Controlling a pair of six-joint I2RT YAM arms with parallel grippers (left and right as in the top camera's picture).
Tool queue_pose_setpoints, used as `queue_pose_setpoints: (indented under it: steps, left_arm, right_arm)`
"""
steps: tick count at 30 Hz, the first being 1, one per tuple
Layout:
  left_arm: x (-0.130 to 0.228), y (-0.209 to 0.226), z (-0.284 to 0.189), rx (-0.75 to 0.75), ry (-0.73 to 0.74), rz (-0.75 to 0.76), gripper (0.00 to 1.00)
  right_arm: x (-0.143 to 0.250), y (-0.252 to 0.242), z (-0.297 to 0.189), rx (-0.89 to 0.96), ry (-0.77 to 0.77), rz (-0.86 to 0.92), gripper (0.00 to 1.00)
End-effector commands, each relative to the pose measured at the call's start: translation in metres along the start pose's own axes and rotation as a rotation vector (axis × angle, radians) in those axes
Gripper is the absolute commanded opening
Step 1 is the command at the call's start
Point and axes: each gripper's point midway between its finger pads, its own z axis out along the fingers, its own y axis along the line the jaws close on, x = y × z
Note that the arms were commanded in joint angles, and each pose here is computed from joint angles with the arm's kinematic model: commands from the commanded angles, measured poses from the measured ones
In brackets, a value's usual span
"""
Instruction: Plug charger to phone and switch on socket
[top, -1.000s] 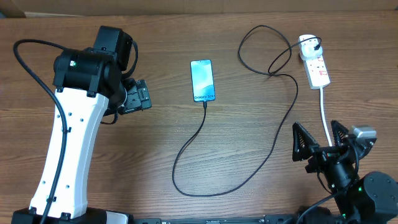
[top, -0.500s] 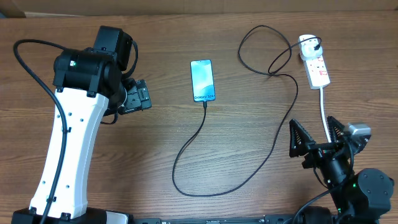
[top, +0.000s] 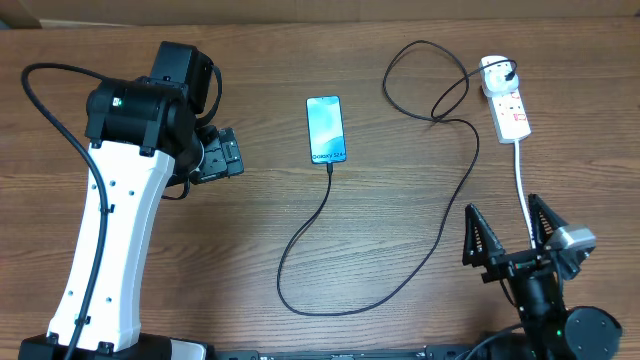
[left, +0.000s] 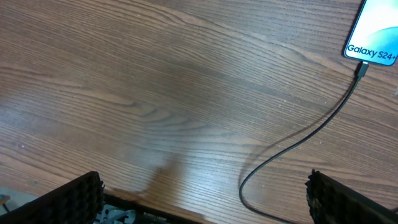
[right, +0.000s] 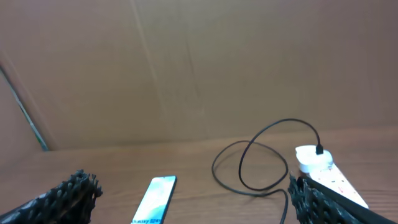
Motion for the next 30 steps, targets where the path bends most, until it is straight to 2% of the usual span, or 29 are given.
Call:
queue_pose_setpoints:
  steps: [1, 9, 30]
  left_arm:
    - [-0.001, 0.001, 0.003, -0.013, 0.002, -0.022, 1.00]
    - [-0.001, 0.001, 0.002, -0.013, 0.002, -0.022, 1.00]
    - [-0.001, 0.001, 0.002, -0.013, 0.002, -0.021, 1.00]
  right_arm:
    - [0.011, 0.000, 0.003, -0.017, 0.005, 0.003, 1.00]
    - [0.016, -0.005, 0.006, -0.004, -0.010, -0.001, 1.00]
    - [0.011, -0.016, 0.015, 0.015, -0.163, -0.039, 1.00]
